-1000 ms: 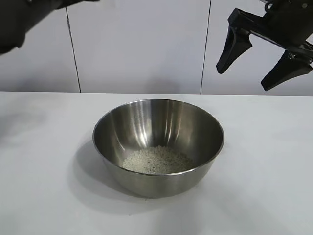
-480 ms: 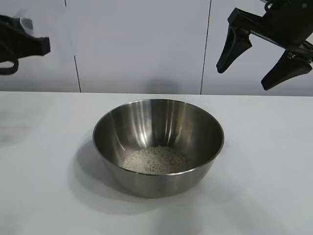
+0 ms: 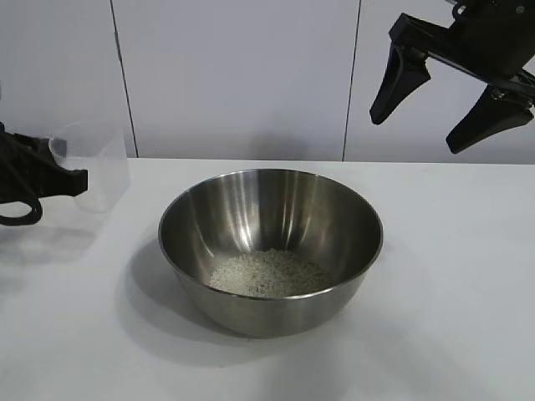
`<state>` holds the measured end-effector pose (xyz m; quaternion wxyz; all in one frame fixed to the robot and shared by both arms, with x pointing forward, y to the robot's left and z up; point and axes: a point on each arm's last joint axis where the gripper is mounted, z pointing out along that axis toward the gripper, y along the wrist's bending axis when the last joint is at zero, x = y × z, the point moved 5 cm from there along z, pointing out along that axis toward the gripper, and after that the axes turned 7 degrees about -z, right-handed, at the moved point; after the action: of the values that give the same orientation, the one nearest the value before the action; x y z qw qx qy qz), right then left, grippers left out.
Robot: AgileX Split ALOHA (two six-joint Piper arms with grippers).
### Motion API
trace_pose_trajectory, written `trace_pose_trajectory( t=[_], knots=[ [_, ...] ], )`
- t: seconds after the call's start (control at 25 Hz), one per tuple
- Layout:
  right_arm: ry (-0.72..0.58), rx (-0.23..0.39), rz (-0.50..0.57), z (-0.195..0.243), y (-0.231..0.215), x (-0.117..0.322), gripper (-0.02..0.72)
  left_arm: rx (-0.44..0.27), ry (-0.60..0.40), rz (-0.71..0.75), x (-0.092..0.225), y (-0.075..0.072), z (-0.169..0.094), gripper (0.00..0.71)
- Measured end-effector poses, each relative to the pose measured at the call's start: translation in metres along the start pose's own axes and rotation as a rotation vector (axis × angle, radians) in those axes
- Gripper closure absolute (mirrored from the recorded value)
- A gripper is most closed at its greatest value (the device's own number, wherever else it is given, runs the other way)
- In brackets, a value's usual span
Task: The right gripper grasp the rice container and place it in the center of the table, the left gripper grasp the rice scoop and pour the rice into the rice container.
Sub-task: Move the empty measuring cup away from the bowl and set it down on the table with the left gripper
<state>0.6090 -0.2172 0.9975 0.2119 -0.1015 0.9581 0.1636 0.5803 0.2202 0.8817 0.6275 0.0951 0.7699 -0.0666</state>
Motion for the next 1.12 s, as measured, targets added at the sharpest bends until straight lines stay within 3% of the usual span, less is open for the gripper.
trace_pose_trajectory(
  t=[0.68,0.92,1.04,1.12],
  knots=[
    [-0.001,-0.002,0.002,0.000,0.000,0.000,0.052,0.033,0.161,0.013,0.055,-0.005,0.000,0.704],
    [-0.001,-0.002,0.002,0.000,0.000,0.000,0.052,0.046,0.166,0.018,0.057,-0.007,0.000,0.697],
    [-0.001,-0.002,0.002,0.000,0.000,0.000,0.052,0.063,0.164,0.024,0.057,-0.009,0.000,0.622],
    [-0.001,-0.002,0.002,0.000,0.000,0.000,0.052,0.069,0.163,0.026,0.057,-0.010,0.000,0.522]
  ],
)
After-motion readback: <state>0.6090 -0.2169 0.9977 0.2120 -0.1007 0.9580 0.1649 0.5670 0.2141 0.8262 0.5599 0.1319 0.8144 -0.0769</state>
